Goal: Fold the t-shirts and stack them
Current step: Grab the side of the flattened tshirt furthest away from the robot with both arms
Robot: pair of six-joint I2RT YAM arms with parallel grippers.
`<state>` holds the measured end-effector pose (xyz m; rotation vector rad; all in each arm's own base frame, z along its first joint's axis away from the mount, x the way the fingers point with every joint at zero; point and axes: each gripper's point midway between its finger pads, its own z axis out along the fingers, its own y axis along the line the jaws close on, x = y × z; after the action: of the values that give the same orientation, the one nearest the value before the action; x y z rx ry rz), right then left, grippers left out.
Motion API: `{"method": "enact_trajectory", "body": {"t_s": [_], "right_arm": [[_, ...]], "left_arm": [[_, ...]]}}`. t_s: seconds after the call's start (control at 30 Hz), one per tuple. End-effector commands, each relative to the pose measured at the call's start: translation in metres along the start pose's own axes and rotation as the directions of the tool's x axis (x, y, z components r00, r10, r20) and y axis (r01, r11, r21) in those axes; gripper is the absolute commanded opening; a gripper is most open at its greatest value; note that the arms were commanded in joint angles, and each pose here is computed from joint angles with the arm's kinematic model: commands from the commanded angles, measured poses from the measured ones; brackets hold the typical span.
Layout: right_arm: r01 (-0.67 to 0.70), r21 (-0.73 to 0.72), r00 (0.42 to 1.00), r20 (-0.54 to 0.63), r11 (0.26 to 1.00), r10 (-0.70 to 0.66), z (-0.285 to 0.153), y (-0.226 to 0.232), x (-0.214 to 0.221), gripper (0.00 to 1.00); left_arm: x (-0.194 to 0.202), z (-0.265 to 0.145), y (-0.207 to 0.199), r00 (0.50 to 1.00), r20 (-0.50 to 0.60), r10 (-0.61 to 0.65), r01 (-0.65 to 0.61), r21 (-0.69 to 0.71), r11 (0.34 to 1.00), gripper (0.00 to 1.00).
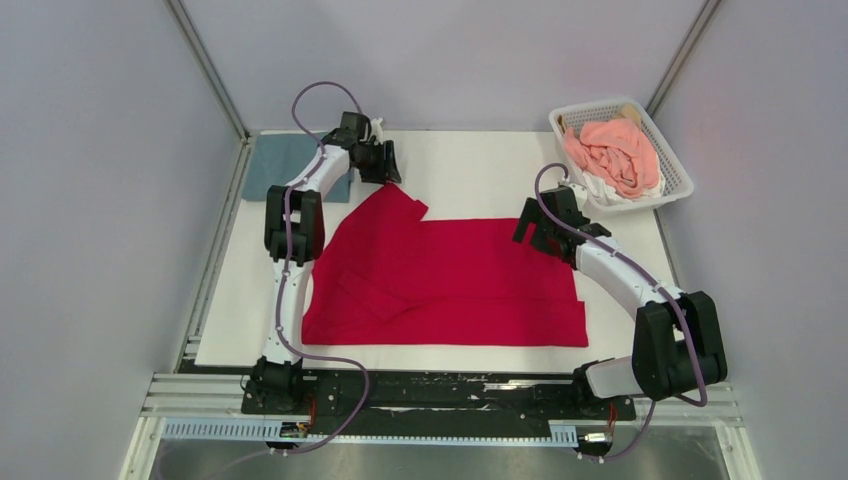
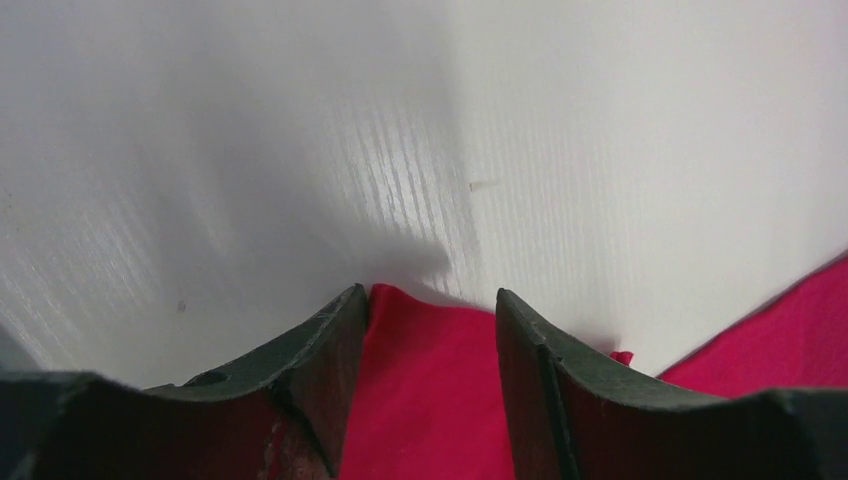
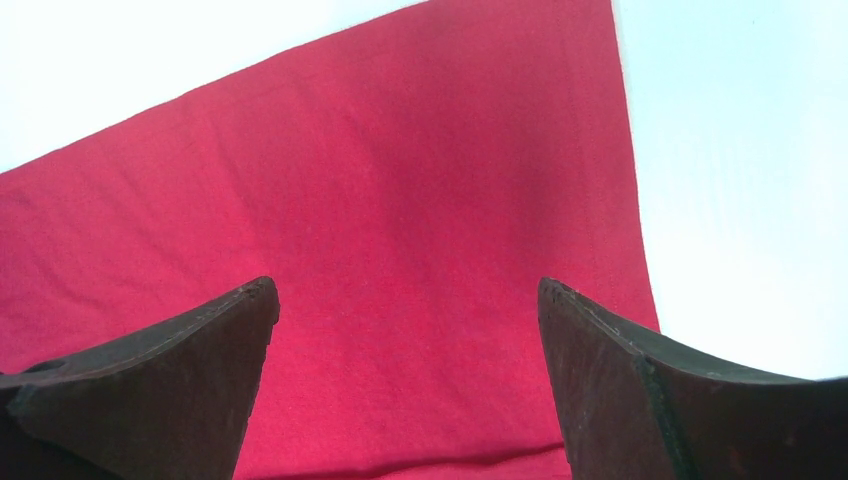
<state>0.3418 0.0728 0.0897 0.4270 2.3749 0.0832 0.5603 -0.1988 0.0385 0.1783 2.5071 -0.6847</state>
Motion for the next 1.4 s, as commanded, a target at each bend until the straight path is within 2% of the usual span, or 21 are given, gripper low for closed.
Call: {"method": "enact_trajectory", "body": {"t_s": [0.0, 0.1, 0.23, 0.43, 0.5, 0.53, 0.57, 0.7, 0.8, 0.93, 1.03, 1.17, 1.37], "right_arm": [[-0.005, -0.033, 0.999, 0.053, 0.999, 0.006, -0.002, 0.008, -0.017, 1.00], [-0.006, -0.038, 0.999, 0.051, 0.999, 0.008, -0.001, 0.009, -0.017, 1.00], [-0.008, -0.038, 0.999, 0.048, 0.999, 0.010, 0.000, 0.009, -0.015, 1.00], [-0.009, -0.031, 0.998, 0.059, 0.999, 0.011, -0.002, 0.007, -0.017, 1.00], [-0.013, -0.028, 0.998, 0.064, 1.000, 0.014, -0.002, 0.006, -0.018, 1.00], [-0.014, -0.029, 0.998, 0.066, 0.999, 0.016, -0.002, 0.007, -0.019, 1.00], [-0.015, -0.028, 0.998, 0.066, 0.999, 0.017, -0.001, 0.007, -0.019, 1.00], [-0.008, 0.000, 0.996, 0.090, 1.000, 0.008, 0.003, 0.007, -0.030, 1.00], [-0.027, 0.090, 0.992, 0.127, 0.996, 0.016, 0.014, -0.002, -0.045, 1.00], [-0.061, 0.209, 0.988, 0.154, 0.976, 0.029, 0.036, -0.014, -0.064, 0.99], [-0.095, 0.321, 0.983, 0.178, 0.942, 0.038, 0.056, -0.029, -0.079, 0.96], [-0.090, 0.447, 0.990, 0.139, 0.890, 0.030, 0.085, -0.048, -0.080, 0.93], [-0.058, 0.530, 0.996, 0.093, 0.846, 0.010, 0.101, -0.059, -0.072, 0.88]], "left_arm": [[0.051, -0.002, 0.003, 0.986, -0.161, -0.052, 0.037, -0.093, 0.995, 0.59], [0.059, -0.006, 0.022, 0.984, -0.173, -0.051, 0.008, -0.240, 0.971, 0.59], [0.064, -0.006, 0.025, 0.982, -0.186, -0.038, -0.020, -0.300, 0.954, 0.54], [0.065, -0.004, 0.024, 0.982, -0.188, -0.018, -0.043, -0.314, 0.949, 0.30], [0.065, -0.004, 0.024, 0.981, -0.191, -0.012, -0.050, -0.315, 0.948, 0.16], [0.065, -0.004, 0.024, 0.982, -0.191, -0.012, -0.050, -0.315, 0.948, 0.04], [0.064, -0.004, 0.023, 0.982, -0.188, -0.011, -0.049, -0.313, 0.949, 0.01], [0.057, -0.008, 0.018, 0.988, -0.151, -0.030, -0.019, -0.313, 0.949, 0.00], [0.028, -0.024, 0.006, 0.999, -0.021, -0.033, 0.025, -0.308, 0.951, 0.00], [0.019, -0.043, -0.008, 0.996, 0.081, -0.033, 0.054, -0.268, 0.962, 0.00], [0.025, -0.056, -0.010, 0.995, 0.092, -0.038, 0.062, -0.274, 0.960, 0.00], [0.029, -0.065, -0.017, 0.992, 0.119, -0.038, 0.065, -0.241, 0.968, 0.00], [0.031, -0.081, -0.029, 0.988, 0.149, -0.029, 0.059, -0.198, 0.979, 0.00]]}}
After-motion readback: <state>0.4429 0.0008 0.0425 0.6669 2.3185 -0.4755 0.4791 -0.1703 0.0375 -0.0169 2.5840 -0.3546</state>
